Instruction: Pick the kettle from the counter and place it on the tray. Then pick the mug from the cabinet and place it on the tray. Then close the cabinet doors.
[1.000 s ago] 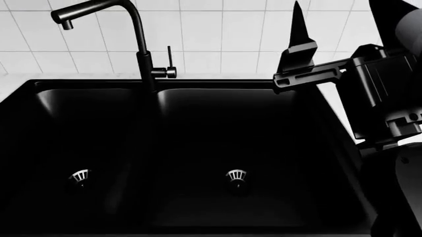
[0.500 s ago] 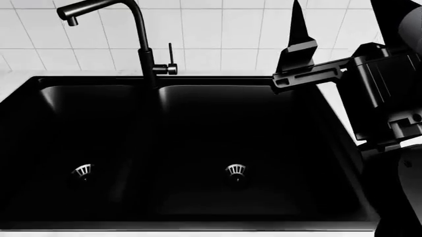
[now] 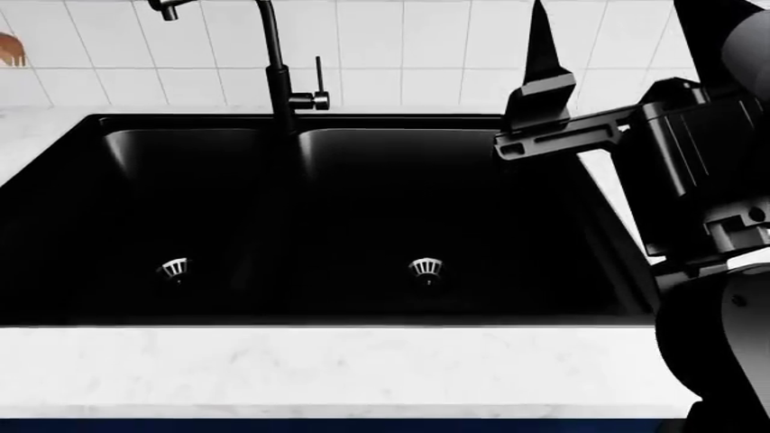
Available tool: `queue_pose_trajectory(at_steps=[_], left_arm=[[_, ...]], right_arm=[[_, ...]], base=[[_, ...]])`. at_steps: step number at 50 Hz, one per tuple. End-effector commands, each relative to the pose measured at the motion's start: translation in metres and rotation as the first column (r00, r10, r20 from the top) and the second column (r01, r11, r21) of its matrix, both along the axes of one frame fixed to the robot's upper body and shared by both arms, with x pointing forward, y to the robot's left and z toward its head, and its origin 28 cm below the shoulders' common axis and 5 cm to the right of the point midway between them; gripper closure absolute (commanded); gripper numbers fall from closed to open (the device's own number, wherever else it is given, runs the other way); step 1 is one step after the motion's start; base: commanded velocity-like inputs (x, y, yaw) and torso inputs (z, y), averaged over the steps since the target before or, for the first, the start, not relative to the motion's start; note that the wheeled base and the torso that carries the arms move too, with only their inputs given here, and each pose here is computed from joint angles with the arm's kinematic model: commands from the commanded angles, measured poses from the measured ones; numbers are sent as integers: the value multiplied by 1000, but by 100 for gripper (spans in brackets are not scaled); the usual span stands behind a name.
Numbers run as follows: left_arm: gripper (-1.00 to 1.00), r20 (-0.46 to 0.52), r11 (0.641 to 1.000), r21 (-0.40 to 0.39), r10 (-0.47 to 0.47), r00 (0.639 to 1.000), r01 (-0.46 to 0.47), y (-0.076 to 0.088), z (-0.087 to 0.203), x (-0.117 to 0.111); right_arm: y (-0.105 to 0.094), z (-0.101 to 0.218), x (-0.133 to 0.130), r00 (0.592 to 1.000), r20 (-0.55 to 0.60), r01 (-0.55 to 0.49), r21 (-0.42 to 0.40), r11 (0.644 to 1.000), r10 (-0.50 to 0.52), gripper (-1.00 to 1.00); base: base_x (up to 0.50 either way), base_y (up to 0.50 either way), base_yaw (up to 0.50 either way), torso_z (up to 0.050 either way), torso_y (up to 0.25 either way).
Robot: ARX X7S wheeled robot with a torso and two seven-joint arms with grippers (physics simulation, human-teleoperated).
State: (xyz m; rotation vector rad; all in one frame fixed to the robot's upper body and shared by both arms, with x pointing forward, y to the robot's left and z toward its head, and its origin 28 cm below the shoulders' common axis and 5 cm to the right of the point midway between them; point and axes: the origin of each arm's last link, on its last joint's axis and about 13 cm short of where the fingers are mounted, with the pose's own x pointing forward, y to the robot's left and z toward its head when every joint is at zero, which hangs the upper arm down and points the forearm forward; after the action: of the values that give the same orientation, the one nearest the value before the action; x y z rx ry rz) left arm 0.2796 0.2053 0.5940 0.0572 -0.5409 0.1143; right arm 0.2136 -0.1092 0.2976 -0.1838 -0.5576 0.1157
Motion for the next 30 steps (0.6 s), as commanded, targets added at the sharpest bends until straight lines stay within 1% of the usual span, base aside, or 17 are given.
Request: queue_pose_trajectory(at_steps=[1, 7, 11, 15, 18, 22, 30], left_arm=[[100, 4, 1000, -11, 0, 1000, 0, 1, 1, -1], [100, -2, 1000, -26, -7, 1000, 7, 2, 1, -4], [100, -32, 999, -44, -14, 999, 13, 7, 1, -7], [100, -66, 999, -26, -34, 997, 33, 8, 1, -16], [100, -73, 998, -7, -60, 996, 59, 6, 3, -27], [100, -77, 995, -1, -95, 993, 95, 5, 4, -43], [100, -69, 990, 23, -137, 988, 139, 6, -12, -69]], right_arm=[[1, 1, 0, 1000, 3, -1, -2, 1000, 1, -100], [1, 1, 1, 1000, 1, -5, -5, 1000, 5, -100], [1, -1, 1, 1000, -2, -5, -4, 1000, 5, -100], [0, -3, 2, 1000, -4, -6, -1, 1000, 6, -100], [0, -5, 3, 1000, -6, -8, 1, 1000, 8, -100], [0, -6, 3, 1000, -8, -10, 3, 1000, 10, -100], [0, -9, 5, 1000, -13, -13, 6, 1000, 13, -100]], base=[[0, 0, 0, 0, 0], [0, 0, 0, 0, 0], [0, 0, 0, 0, 0], [0, 0, 0, 0, 0], [0, 0, 0, 0, 0], [0, 0, 0, 0, 0], [0, 0, 0, 0, 0]])
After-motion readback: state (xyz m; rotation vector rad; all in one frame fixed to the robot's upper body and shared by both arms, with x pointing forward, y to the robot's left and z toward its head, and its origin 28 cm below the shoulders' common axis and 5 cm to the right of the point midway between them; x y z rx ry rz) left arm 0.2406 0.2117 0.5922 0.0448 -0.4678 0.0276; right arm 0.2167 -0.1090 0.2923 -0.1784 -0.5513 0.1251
